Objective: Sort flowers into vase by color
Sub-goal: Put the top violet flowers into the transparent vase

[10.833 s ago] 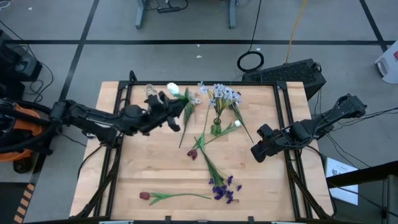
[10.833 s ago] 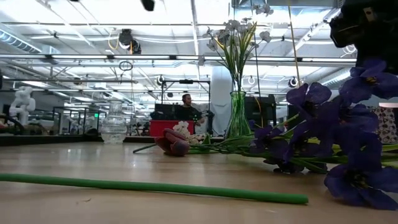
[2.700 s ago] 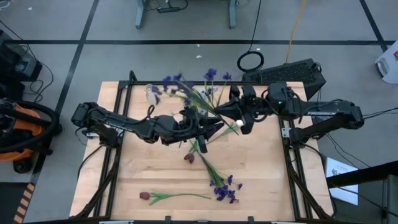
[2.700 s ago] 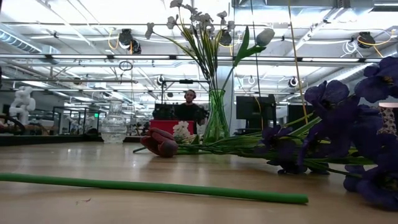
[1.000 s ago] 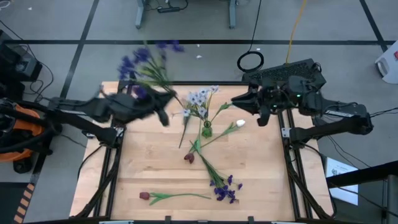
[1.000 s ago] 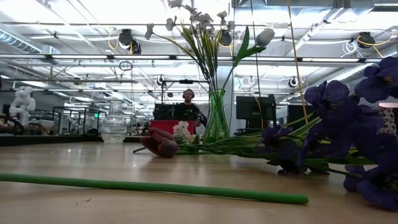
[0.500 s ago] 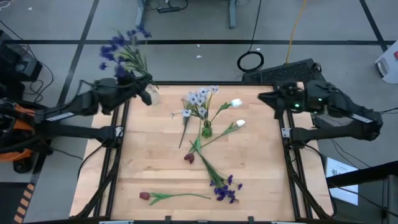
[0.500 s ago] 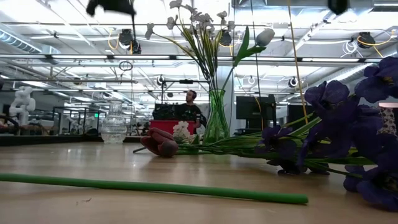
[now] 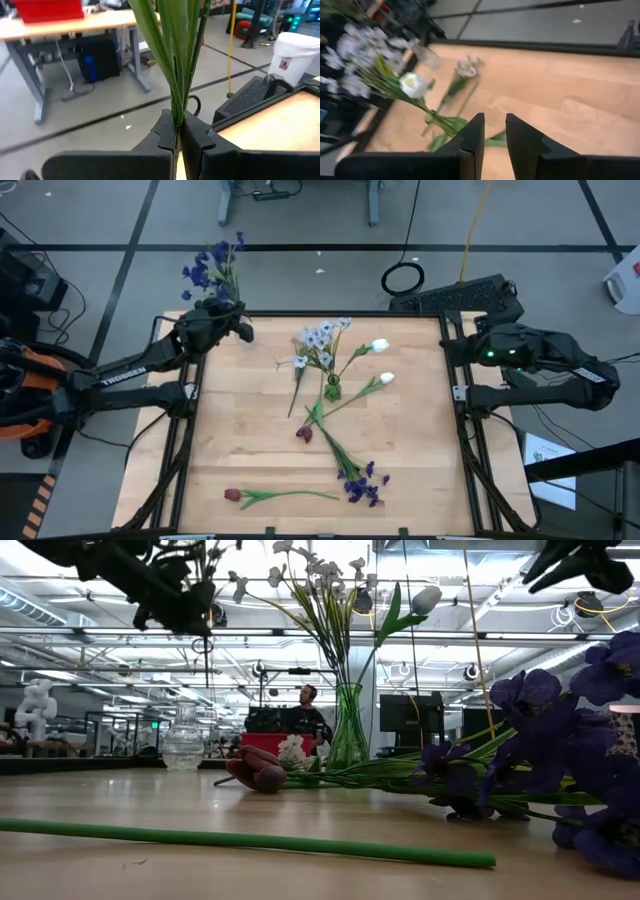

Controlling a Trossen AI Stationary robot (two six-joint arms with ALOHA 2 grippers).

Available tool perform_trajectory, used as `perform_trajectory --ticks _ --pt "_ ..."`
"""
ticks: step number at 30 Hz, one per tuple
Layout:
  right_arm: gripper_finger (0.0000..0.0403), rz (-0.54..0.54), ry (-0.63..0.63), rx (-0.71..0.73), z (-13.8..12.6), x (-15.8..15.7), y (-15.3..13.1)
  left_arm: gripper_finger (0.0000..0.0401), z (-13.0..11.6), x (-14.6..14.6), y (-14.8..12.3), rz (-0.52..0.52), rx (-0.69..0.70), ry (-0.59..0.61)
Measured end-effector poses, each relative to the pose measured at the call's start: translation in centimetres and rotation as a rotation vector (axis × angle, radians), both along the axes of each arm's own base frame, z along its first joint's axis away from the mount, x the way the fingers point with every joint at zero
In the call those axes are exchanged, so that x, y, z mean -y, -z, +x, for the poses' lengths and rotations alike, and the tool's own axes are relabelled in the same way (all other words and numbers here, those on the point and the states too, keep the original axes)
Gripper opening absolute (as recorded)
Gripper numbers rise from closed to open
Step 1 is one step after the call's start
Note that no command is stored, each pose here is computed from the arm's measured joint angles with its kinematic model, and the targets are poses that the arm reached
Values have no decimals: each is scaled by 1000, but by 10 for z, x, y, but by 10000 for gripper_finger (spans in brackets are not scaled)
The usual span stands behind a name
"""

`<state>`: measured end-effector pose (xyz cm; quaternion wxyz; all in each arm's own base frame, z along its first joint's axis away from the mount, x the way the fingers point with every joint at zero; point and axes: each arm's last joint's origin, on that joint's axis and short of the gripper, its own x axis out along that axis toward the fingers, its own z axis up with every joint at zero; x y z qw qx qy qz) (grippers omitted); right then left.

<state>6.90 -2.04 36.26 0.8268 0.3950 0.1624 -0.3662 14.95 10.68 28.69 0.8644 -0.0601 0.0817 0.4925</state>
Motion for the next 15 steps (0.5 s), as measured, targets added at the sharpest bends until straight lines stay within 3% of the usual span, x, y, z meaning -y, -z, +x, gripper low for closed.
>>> perform_trajectory --ticks 4,15 --pt "70 6 -1 -60 9 1 13 10 -5 -8 0 -40 63 -11" --pt "70 36 20 -110 17 2 31 10 -14 -17 4 -75 29 -67"
